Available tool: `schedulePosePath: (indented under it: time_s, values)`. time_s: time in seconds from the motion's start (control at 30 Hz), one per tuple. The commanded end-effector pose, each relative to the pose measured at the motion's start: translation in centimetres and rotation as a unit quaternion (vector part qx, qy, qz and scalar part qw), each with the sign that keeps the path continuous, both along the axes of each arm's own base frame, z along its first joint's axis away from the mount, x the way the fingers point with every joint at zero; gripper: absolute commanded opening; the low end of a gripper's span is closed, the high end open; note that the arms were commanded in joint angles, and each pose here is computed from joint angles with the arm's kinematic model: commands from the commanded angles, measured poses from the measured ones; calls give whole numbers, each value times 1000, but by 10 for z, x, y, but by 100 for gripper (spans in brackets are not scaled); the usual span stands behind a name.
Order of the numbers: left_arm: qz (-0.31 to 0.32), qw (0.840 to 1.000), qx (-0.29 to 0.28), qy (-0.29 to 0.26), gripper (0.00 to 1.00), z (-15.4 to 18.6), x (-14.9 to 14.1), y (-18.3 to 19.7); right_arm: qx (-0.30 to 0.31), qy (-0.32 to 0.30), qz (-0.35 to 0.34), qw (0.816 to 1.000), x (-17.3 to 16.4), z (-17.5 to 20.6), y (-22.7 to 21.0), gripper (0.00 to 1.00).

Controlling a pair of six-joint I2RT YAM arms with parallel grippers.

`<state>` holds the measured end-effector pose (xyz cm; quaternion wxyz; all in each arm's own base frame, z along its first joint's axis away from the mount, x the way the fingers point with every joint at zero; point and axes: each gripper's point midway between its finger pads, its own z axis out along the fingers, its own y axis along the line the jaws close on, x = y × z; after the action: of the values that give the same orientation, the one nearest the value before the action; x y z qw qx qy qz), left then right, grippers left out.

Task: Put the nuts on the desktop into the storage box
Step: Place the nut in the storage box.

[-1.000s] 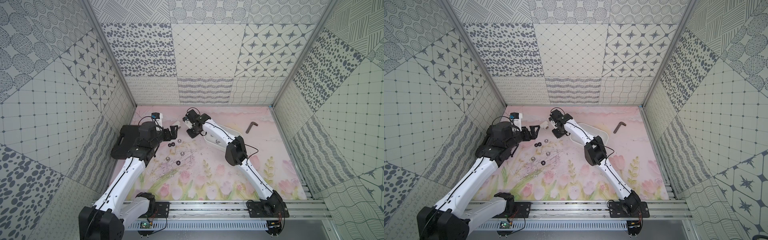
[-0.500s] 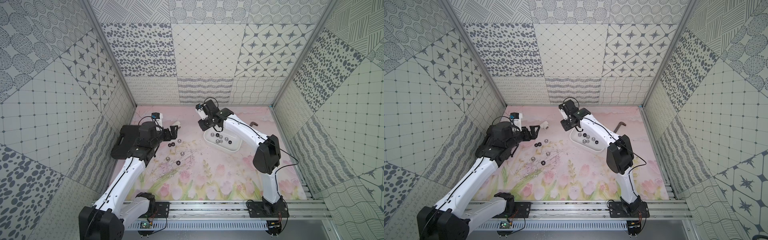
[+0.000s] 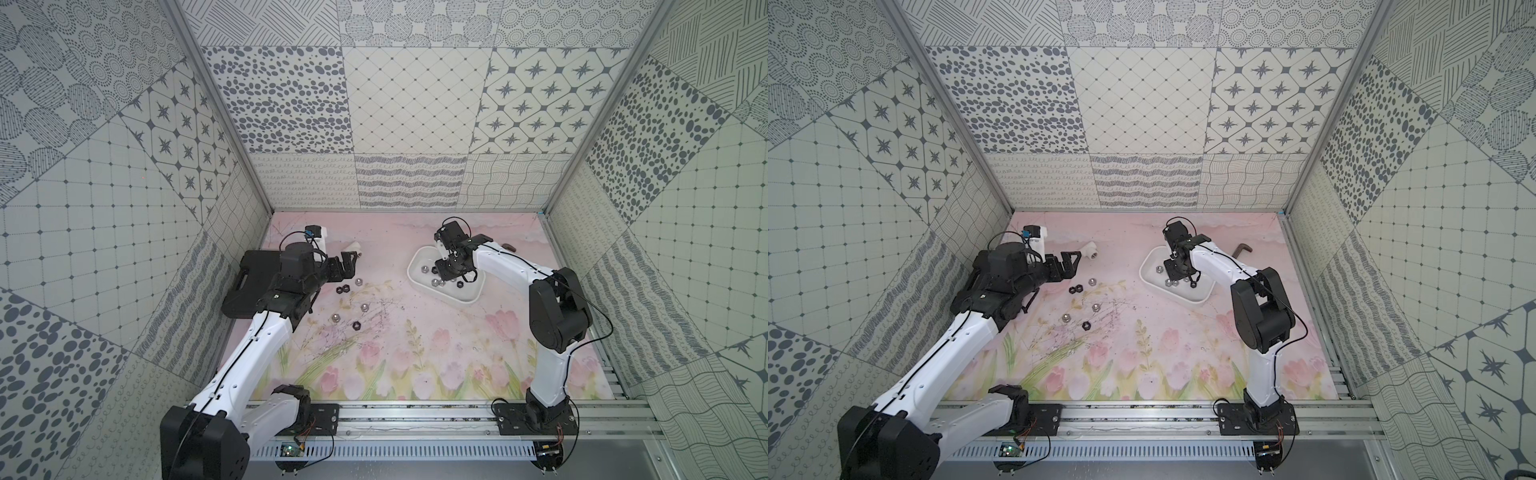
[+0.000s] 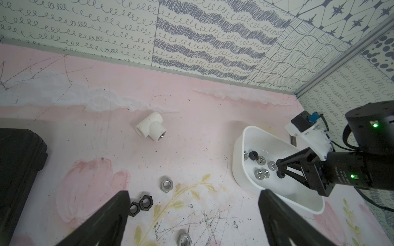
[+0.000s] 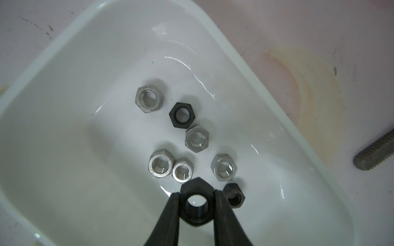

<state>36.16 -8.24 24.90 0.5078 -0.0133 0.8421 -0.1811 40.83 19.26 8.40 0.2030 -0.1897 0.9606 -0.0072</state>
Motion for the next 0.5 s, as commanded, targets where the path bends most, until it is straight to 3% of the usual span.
schedulePosePath:
  time_s: [0.0,0.47]
  values:
    - [-1,1000,2,-6,99,7,2,0,10,-40,-22,999,20,8,-2,14]
    - [2,1000,4,-2,99,4,1,1,-9,-40,-42,998,49,-21,-13,14]
